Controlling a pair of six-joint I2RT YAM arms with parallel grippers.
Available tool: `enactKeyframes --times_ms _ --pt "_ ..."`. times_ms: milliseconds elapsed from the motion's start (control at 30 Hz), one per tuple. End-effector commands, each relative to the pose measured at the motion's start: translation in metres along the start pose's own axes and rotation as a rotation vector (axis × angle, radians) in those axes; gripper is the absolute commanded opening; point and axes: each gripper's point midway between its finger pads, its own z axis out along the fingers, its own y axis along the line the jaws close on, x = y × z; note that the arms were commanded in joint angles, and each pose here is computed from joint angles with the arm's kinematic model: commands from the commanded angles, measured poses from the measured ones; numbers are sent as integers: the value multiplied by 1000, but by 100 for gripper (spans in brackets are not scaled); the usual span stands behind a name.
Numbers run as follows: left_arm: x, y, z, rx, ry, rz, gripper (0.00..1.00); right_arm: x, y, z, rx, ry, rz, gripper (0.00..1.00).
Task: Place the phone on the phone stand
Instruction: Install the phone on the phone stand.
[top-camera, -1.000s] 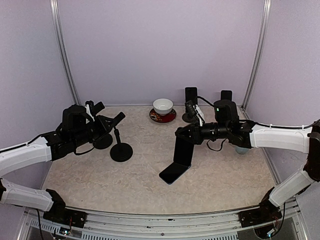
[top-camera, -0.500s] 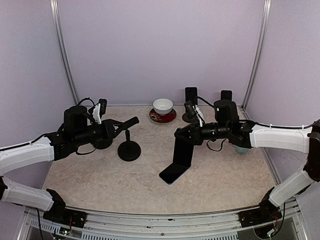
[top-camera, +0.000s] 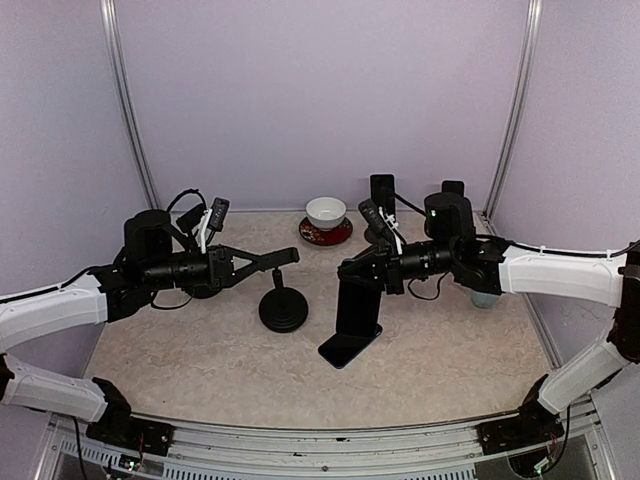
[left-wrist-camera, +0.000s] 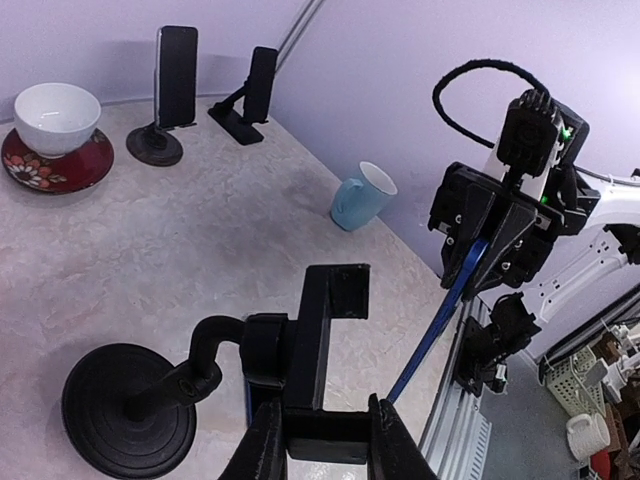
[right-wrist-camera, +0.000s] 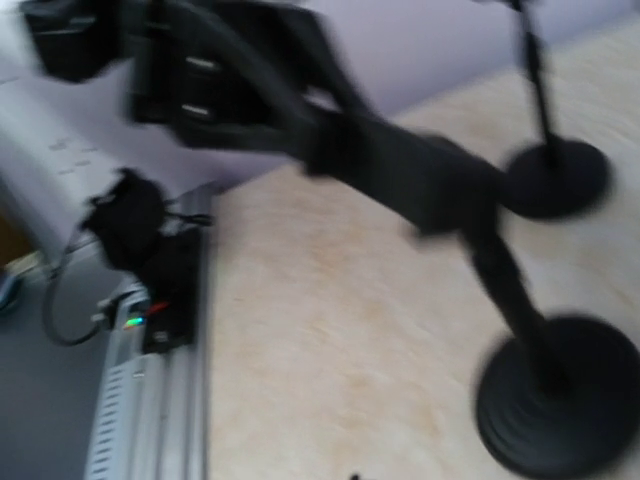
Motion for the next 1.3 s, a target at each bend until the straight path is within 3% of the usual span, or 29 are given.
enactKeyframes --times_ms 0,333,667,1267 --pt "-27 -39 -9 156 -80 137 0 -40 54 0 -191 -65 -191 0" --pt "-24 -61 -12 232 -63 174 0 -59 114 10 -486 -66 -312 0" --pt "-11 -86 -9 324 -14 220 0 -78 140 30 -700 -66 -381 0" --pt "-10 -110 -13 406 -14 259 0 -82 147 55 -847 -47 -382 0"
